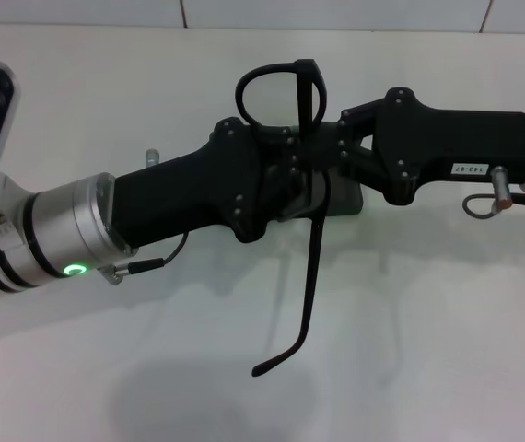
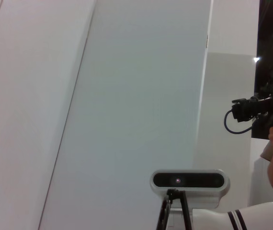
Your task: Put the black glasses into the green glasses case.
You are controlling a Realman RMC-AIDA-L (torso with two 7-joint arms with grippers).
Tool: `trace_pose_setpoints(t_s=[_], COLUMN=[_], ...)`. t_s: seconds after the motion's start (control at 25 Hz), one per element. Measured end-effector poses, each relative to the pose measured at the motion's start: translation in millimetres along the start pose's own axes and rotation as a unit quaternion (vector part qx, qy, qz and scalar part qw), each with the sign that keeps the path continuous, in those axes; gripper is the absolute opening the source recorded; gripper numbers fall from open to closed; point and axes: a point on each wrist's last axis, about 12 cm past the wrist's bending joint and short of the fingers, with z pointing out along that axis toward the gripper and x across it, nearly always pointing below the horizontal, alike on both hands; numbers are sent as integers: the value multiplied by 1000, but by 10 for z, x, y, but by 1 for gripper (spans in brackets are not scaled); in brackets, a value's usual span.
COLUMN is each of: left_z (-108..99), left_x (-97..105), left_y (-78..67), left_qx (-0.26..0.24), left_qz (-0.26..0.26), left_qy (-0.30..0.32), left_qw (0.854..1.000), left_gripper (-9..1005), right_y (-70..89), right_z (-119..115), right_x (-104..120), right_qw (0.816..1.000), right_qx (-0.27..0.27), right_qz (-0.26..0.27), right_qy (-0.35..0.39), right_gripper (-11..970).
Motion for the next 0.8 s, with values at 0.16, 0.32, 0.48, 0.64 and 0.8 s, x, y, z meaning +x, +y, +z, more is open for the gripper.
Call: trace_pose_setpoints(t_s=[0.16,0.32,0.48,0.64,0.8], left_z=[-14,-105,-215,-358,-329], left_x=[-2,-82,-112,-105,-42], left_y=[-20,-135,-173,-199,-222], left_qx=[4,38,32,15,38], left_qz=[-1,16,26,26,11], left_qy=[-3,-35,-44,-34,-2], left_qw=[1000,999,998,999,999], left_gripper=[21,21,21,21,21], right_y=[-3,-18,41,145,210], right_z=[-37,-186,-479,-775,-880], right_x=[5,-15,-111,-255,-366], right_qw=[1000,999,996,987,977], right_qx=[7,31,40,39,31], right_qz=[-2,-6,-16,-39,-61], right_qy=[-5,-23,-77,-148,-204], right_gripper=[50,50,50,50,50])
